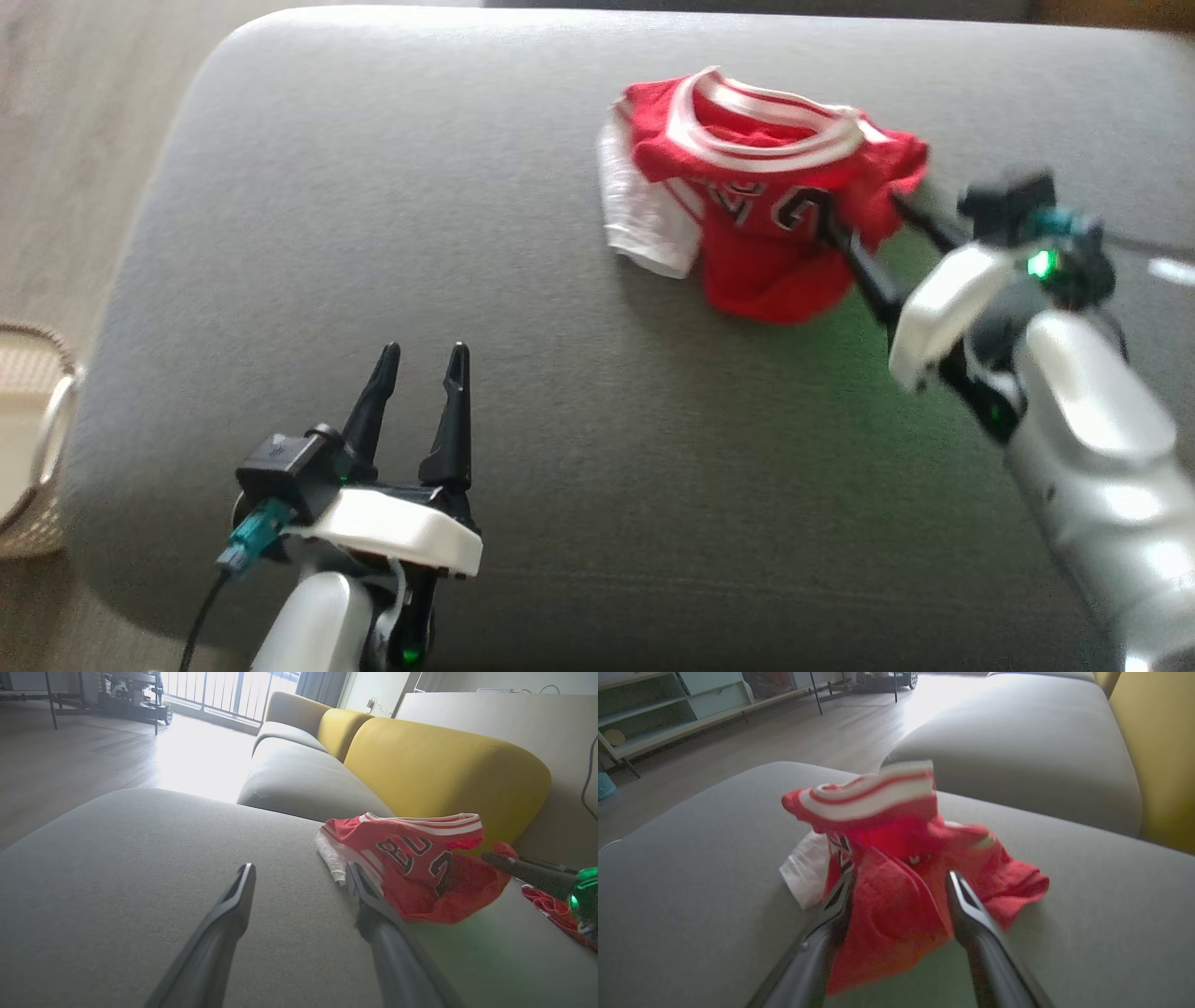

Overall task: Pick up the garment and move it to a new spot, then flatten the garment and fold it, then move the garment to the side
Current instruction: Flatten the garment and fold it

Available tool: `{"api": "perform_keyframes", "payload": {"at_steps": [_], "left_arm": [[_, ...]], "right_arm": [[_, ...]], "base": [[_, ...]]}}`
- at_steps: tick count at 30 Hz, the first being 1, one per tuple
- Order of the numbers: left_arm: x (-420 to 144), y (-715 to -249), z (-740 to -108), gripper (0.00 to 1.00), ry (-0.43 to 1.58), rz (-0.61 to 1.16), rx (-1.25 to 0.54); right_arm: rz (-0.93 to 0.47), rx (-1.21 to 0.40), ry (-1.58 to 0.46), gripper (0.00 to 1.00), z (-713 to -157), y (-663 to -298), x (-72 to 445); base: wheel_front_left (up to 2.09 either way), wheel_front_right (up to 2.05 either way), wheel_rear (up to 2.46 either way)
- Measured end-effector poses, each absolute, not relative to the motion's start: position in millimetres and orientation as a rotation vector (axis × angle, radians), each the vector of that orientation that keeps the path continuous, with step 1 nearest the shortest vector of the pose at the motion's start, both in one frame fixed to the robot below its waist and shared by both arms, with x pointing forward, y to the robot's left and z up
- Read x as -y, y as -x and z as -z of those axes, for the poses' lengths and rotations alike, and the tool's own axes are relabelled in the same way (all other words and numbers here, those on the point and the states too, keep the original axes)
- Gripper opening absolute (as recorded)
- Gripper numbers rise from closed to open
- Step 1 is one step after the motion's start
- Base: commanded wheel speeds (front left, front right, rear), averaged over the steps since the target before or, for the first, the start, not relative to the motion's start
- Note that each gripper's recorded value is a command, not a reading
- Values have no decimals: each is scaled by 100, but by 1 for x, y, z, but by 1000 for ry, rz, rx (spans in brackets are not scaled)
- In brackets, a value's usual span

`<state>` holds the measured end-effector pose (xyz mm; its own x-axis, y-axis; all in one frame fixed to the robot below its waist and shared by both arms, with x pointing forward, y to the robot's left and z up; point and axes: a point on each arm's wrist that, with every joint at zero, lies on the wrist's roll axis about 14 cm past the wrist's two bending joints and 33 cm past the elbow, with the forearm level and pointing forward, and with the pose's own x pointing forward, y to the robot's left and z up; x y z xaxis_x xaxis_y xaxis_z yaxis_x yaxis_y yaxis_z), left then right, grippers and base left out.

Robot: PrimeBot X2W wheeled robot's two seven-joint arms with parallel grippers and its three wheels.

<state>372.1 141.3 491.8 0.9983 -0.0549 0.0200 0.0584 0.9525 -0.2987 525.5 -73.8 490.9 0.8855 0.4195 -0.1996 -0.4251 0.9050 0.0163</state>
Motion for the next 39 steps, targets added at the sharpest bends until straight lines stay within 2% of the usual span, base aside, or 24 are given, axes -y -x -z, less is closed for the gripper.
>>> {"api": "perform_keyframes", "payload": {"at_steps": [4, 11, 18, 22, 27, 32, 39], "left_arm": [[-124, -379, -493, 100, 304, 117, 11], [-99, -386, -495, 100, 298, 197, 12], [-94, -386, -501, 100, 301, 214, 26], [-95, -379, -492, 100, 297, 211, 1], [-96, -378, -491, 100, 295, 209, -1], [-99, -378, -489, 100, 295, 203, -8], [-106, -378, -480, 100, 292, 177, -32]], "right_arm": [[-350, -258, -29, 100, -464, -498, 110], [-211, -206, -126, 100, -465, -467, 150], [-64, -234, -191, 100, -438, -411, 179], [-24, -239, -224, 100, -431, -392, 183], [-19, -204, -232, 100, -441, -394, 185], [-21, -214, -344, 100, -439, -402, 177], [20, -286, -510, 100, -422, -440, 172]], "base": [[0, 0, 0], [0, 0, 0], [0, 0, 0], [0, 0, 0], [0, 0, 0], [0, 0, 0], [0, 0, 0]]}}
